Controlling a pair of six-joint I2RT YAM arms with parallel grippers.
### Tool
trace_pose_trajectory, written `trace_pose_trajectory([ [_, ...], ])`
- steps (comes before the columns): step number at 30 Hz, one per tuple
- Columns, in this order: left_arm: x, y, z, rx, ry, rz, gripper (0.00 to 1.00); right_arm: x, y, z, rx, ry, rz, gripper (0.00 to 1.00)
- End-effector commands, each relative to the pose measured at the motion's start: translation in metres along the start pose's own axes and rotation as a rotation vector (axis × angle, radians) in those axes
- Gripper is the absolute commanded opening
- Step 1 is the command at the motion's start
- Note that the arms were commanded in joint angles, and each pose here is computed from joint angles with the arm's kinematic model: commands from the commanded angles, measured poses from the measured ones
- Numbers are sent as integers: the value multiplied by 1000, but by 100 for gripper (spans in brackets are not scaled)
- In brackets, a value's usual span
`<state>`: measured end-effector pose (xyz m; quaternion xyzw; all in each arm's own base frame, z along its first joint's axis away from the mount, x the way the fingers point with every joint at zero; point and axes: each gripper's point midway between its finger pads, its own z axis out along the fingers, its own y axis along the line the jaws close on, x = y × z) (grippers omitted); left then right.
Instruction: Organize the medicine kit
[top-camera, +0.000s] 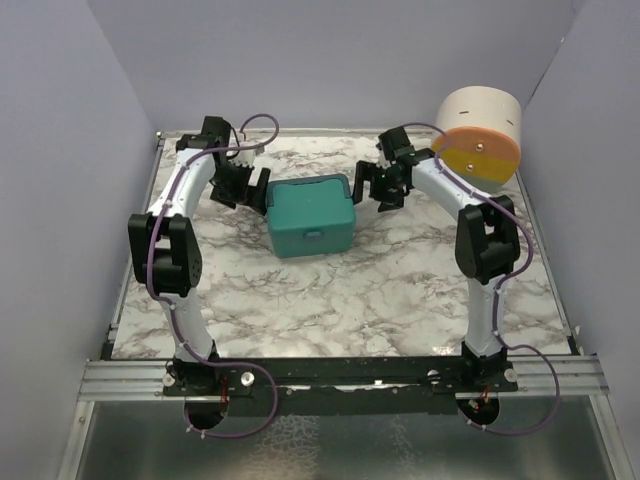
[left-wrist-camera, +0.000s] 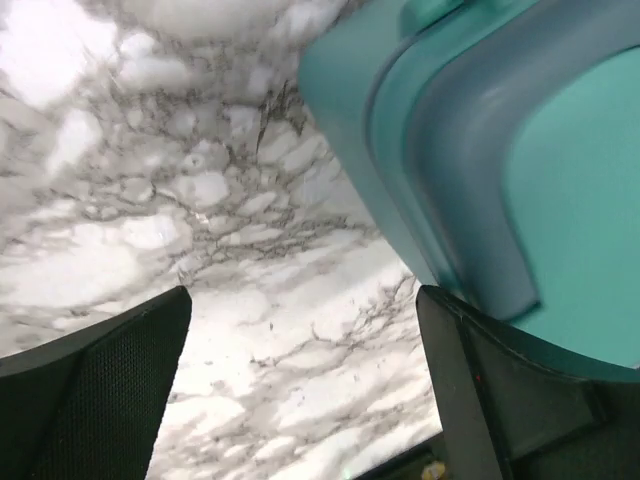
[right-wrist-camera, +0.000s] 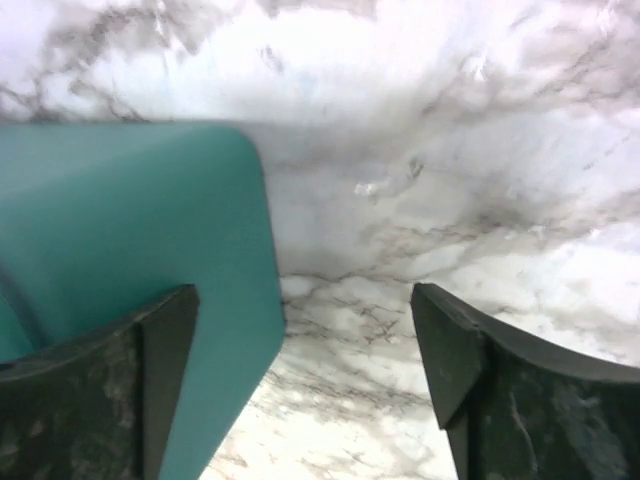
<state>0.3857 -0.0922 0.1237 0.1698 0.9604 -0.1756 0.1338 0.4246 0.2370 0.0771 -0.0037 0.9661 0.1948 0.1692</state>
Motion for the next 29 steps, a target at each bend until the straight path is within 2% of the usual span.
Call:
trace_pose_trajectory([
  [1,-48,-30,-56,56,-328,118,99,-62,49,-61,-202,-293,-36,94],
  [3,-53,-13,-62,18,-417,110,99,-75,30,-75,-200,-362,-15,94],
  [5,-52,-1,-52,-9,-430,110,99,-83,15,-82,-183,-400,-11,94],
  [11,-46,19,-36,-63,-450,78,99,-88,1,-79,-122,-386,-50,95],
  [19,-45,49,-27,-172,-528,52,99,-86,2,-73,-146,-392,-46,99],
  [26,-52,77,-17,-277,-654,36,99,-80,-11,-54,-127,-415,-51,100],
  [29,-52,95,-9,-335,-645,-45,99,-78,-20,-46,-111,-462,-48,100],
])
